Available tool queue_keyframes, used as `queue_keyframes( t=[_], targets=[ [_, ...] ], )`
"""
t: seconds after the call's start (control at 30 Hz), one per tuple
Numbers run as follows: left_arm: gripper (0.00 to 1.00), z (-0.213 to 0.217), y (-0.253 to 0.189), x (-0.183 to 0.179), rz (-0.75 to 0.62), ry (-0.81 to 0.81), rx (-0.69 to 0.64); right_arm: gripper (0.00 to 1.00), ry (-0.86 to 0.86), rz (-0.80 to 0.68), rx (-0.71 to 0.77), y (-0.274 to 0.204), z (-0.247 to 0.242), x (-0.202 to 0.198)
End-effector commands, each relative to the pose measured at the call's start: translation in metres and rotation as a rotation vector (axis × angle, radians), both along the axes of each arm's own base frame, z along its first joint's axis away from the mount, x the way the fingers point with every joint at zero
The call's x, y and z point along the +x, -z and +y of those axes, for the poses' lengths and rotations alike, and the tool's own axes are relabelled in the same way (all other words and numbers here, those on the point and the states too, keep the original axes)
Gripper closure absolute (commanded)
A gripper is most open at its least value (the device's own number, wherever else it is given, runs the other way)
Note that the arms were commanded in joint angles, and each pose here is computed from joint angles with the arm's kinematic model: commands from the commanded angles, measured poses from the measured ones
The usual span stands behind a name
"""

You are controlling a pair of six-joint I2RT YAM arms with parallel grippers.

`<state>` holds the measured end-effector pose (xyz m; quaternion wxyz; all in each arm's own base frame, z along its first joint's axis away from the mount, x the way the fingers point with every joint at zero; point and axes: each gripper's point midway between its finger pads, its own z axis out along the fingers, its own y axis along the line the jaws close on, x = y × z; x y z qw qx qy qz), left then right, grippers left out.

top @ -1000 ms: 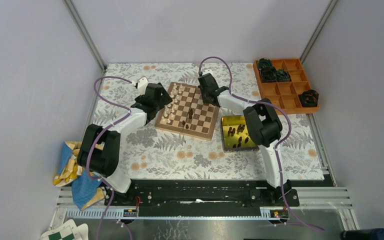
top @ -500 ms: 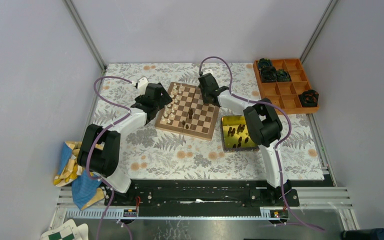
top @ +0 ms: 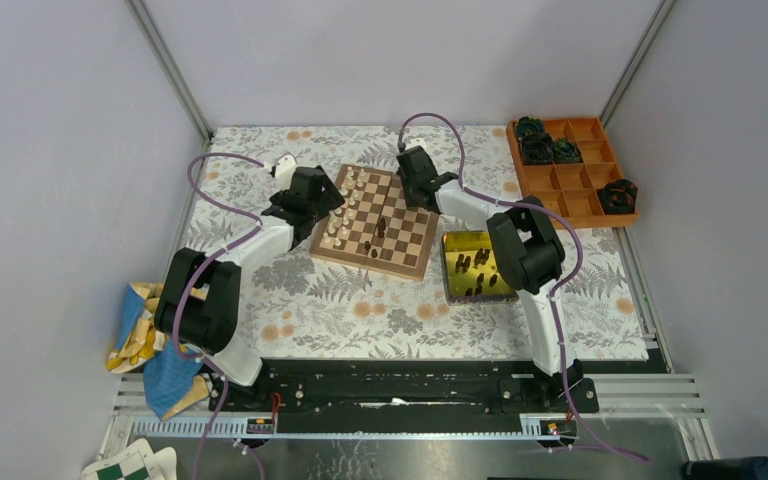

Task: Set up the chess pieces on the board
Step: Place the chess piece on the chessboard.

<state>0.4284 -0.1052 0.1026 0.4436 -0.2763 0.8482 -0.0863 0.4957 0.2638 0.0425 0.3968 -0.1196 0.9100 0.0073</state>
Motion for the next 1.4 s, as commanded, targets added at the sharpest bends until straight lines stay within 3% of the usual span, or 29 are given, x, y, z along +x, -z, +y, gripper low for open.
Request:
queue_keyframes(
  t=[0.0, 0.9, 1.37],
  targets=[
    [0.02, 0.000, -0.008, 0.003, -0.040, -0.022, -0.006, 0.65, -0.005, -0.071, 0.046, -0.033, 0.006, 0.009],
    [0.02, 0.001, -0.020, 0.002, -0.059, -0.021, -0.004, 0.65, -0.030, -0.180, 0.060, -0.087, 0.012, -0.004],
    [0.02, 0.004, -0.026, -0.012, -0.066, -0.017, -0.015, 0.65, -0.175, -0.159, 0.115, -0.113, 0.038, -0.054]
  ],
)
